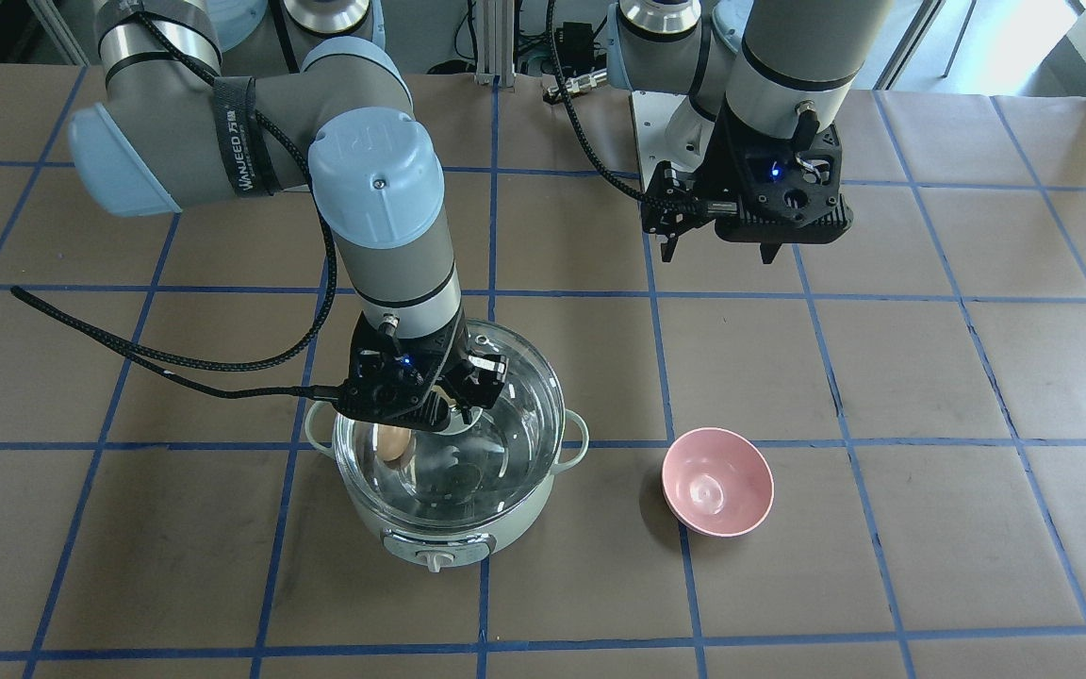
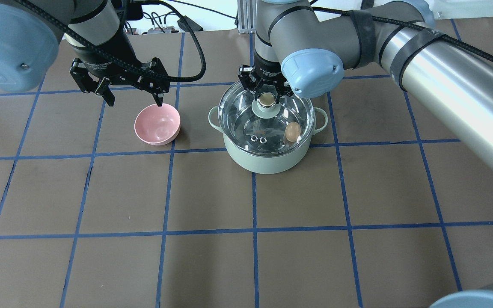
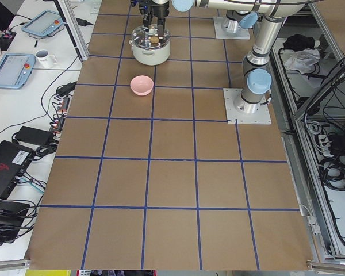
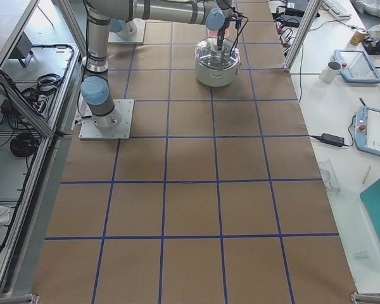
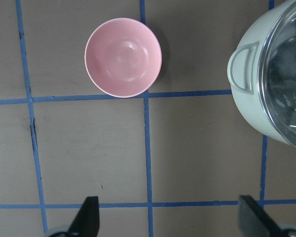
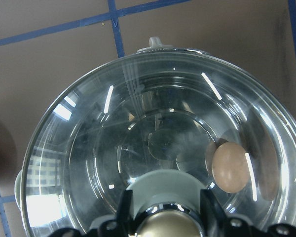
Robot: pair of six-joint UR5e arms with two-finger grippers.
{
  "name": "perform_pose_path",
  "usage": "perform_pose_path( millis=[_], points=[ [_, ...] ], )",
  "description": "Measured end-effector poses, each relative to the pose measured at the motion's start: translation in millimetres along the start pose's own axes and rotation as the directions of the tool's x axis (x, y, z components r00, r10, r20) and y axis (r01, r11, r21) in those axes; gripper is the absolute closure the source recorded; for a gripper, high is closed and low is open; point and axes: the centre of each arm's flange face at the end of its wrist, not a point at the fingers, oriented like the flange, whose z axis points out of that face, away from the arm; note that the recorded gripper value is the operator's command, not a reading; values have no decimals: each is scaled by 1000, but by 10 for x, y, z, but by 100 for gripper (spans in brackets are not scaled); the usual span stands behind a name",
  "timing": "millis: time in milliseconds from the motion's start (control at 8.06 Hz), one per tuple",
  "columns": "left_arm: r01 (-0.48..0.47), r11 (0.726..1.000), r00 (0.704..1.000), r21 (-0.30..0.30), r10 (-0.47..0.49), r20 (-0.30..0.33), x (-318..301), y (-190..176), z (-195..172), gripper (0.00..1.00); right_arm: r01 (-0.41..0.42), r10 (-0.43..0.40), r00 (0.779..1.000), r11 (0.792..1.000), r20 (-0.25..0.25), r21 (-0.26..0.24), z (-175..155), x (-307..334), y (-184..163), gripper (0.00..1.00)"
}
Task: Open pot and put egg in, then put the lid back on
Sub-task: 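Lower the lid onto the pot and release the knob with the right gripper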
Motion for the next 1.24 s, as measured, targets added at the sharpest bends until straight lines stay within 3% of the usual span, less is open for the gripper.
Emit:
perform_pose_path(
  millis=[372,496,1241],
  points=[
    [0,1000,1000,0,0,2,-2,0,0,0,1,-1,1000,1000,-4,-1,15,3,-4,95],
    [0,1000,1000,0,0,4,-3,-1,0,0,0,0,1000,1000,-6,-3,27,6,-2,87],
    [-1,1000,1000,2,1,6,1,0,-1,0,-3,3,1000,1000,-9,4,76,23,14,78]
  ],
)
